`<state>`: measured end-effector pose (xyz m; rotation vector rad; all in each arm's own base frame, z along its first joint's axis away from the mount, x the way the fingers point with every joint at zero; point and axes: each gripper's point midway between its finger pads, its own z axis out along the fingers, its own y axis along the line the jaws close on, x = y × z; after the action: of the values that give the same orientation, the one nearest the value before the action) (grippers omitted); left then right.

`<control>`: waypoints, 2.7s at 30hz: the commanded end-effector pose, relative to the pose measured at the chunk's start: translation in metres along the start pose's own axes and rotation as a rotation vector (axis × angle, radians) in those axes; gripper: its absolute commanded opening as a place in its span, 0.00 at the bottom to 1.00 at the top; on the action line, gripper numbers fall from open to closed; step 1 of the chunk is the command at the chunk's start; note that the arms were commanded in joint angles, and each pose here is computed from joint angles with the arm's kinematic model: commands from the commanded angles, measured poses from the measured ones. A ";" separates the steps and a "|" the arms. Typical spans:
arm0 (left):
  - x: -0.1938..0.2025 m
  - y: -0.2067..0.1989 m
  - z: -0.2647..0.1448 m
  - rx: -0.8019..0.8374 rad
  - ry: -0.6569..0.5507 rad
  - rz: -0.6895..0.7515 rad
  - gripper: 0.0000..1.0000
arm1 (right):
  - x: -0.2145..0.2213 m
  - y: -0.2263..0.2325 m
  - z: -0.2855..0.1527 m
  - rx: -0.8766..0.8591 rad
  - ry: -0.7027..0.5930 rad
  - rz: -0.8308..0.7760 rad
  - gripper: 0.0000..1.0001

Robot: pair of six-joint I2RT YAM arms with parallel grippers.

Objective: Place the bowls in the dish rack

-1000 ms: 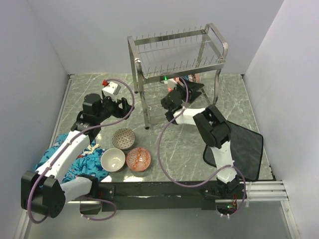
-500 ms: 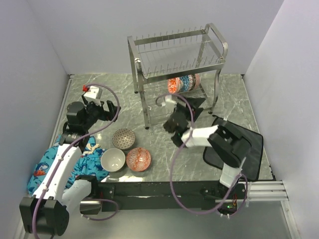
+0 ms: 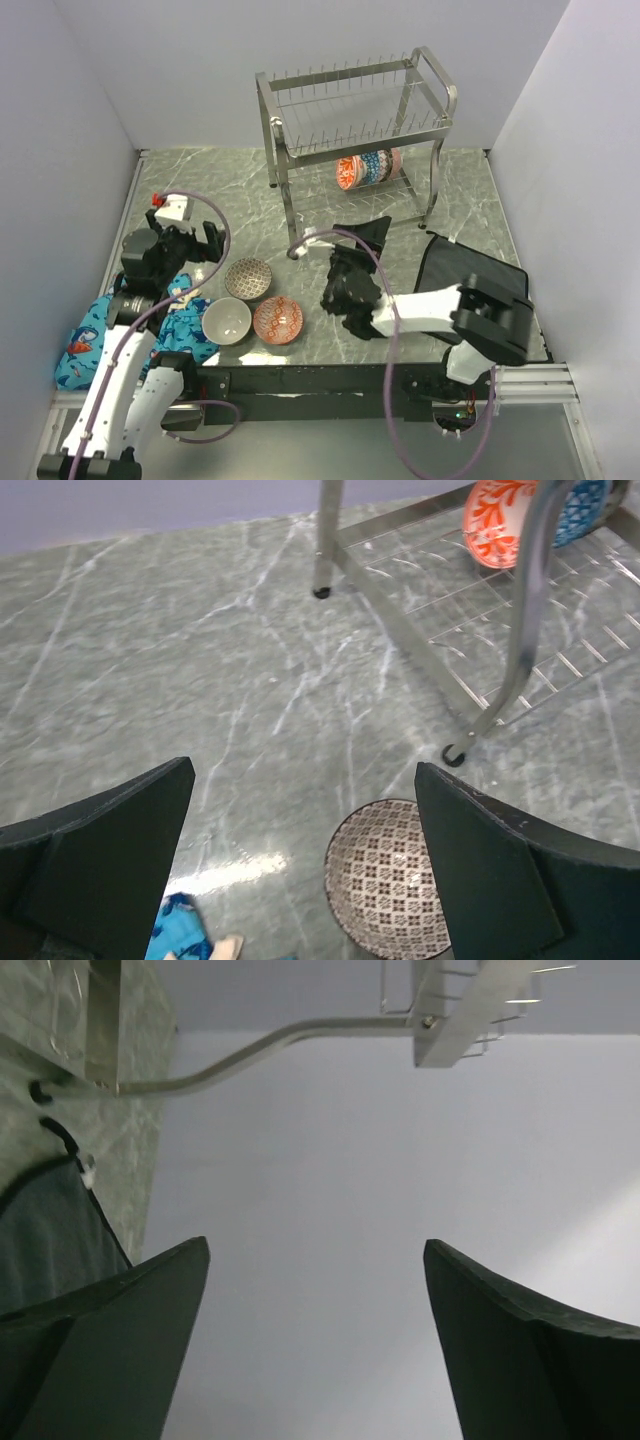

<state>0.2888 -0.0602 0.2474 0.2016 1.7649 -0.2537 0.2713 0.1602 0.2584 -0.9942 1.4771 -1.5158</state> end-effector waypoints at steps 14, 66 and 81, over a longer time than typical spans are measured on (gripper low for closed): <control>-0.014 0.067 -0.037 -0.288 0.050 0.103 0.99 | -0.027 -0.042 -0.028 -0.014 -0.119 0.339 1.00; -0.003 0.058 -0.071 -0.294 -0.008 -0.151 0.99 | -0.121 0.104 -0.169 -1.852 0.162 0.762 0.80; 0.007 0.064 -0.069 -0.310 -0.003 -0.171 1.00 | -0.139 0.159 -0.153 -1.732 0.279 0.760 0.60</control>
<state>0.2383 0.0214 0.2443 -0.1795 1.8250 -0.0879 0.1779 0.3420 0.1004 -0.8277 2.8971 0.5651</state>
